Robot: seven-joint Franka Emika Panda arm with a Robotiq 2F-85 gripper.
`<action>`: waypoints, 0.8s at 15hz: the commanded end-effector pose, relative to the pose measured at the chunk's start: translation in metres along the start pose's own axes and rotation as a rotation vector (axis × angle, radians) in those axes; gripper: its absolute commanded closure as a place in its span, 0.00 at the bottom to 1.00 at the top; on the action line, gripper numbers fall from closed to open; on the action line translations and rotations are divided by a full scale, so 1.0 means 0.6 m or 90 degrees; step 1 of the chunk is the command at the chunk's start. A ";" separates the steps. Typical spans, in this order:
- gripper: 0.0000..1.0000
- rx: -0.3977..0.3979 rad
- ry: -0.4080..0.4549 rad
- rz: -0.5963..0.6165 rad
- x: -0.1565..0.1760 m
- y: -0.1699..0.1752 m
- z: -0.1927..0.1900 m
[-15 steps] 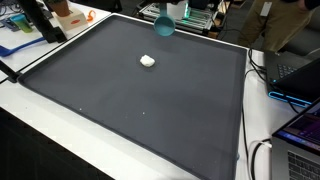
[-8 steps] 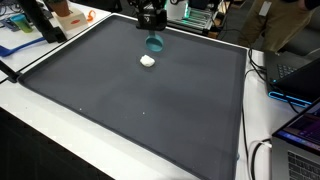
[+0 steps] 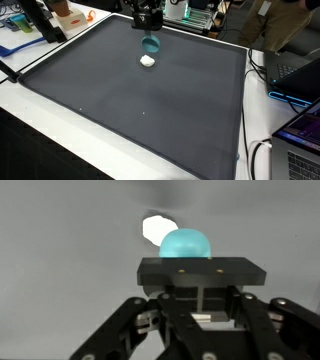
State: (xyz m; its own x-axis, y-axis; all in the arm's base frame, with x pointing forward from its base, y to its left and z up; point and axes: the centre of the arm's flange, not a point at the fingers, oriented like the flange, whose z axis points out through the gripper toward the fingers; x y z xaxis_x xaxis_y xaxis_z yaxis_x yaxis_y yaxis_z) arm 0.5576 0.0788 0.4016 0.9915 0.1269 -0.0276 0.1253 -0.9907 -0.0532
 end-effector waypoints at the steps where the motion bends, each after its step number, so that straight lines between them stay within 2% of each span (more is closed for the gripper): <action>1: 0.79 0.001 -0.020 0.015 0.015 0.014 0.036; 12: 0.79 -0.017 -0.037 0.032 0.039 0.030 0.101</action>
State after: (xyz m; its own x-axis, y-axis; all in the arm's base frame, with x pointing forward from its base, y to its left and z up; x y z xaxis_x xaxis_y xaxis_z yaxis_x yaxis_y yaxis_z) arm 0.5718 0.0684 0.3476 0.9919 0.0995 -0.0786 0.0956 -0.9941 -0.0516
